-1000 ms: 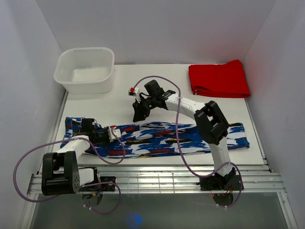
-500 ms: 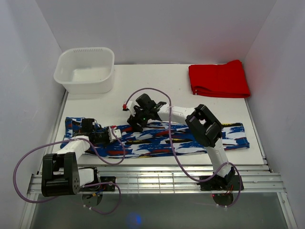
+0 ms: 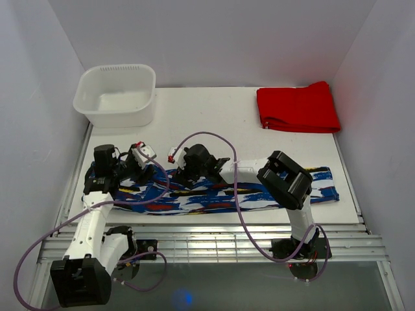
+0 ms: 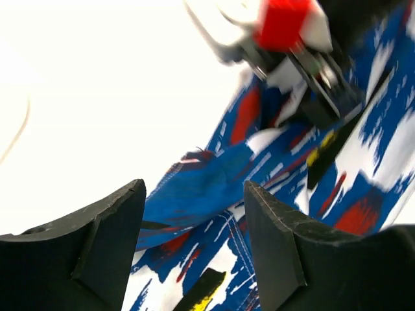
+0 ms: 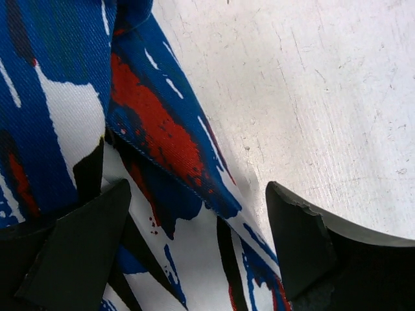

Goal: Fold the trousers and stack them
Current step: Fold the trousers

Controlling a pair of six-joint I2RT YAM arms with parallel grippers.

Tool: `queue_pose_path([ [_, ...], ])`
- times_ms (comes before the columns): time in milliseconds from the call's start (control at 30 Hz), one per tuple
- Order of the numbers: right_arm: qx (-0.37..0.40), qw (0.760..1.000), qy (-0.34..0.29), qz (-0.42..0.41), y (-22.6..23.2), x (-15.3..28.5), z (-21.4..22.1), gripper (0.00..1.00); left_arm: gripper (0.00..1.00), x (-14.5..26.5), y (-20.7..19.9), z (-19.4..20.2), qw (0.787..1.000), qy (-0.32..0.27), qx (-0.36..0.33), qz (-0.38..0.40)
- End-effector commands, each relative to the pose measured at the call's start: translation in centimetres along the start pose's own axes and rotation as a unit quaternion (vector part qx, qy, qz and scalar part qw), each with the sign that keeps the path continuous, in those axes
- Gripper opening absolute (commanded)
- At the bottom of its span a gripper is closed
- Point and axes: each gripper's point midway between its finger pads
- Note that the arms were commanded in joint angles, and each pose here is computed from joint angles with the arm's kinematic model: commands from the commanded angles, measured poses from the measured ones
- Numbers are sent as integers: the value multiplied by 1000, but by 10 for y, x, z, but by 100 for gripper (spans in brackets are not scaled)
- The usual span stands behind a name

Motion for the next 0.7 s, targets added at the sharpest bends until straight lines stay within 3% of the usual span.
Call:
queue_pose_path([
  [0,5,998,59,28,6,-3,43,90,72,10,12,-27,992,-14,119,-42],
  [100,9,997,60,46,4,-2,47,90,71,1,30,-41,986,-7,159,-45],
  [167,26,996,59,54,5,-2,45,90,70,-15,39,-29,979,34,198,-28],
  [200,33,996,59,65,5,-1,47,90,68,-16,52,-48,980,31,192,-29],
  [267,56,994,55,71,10,0,46,90,65,-35,53,-25,966,95,242,5],
  [333,74,992,55,82,15,0,47,90,62,-41,61,-31,964,114,240,19],
  [533,140,979,69,130,22,-3,57,90,63,-63,30,0,941,213,251,82],
  [667,145,976,90,138,22,-7,69,90,65,-66,13,11,929,261,241,106],
])
Point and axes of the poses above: each gripper's point midway between its finger pads, its own x axis back along the fingers, its own y axis along the line the jaws close on, z = x × y, and after that the axes turned 14 degrees about x, right-handed
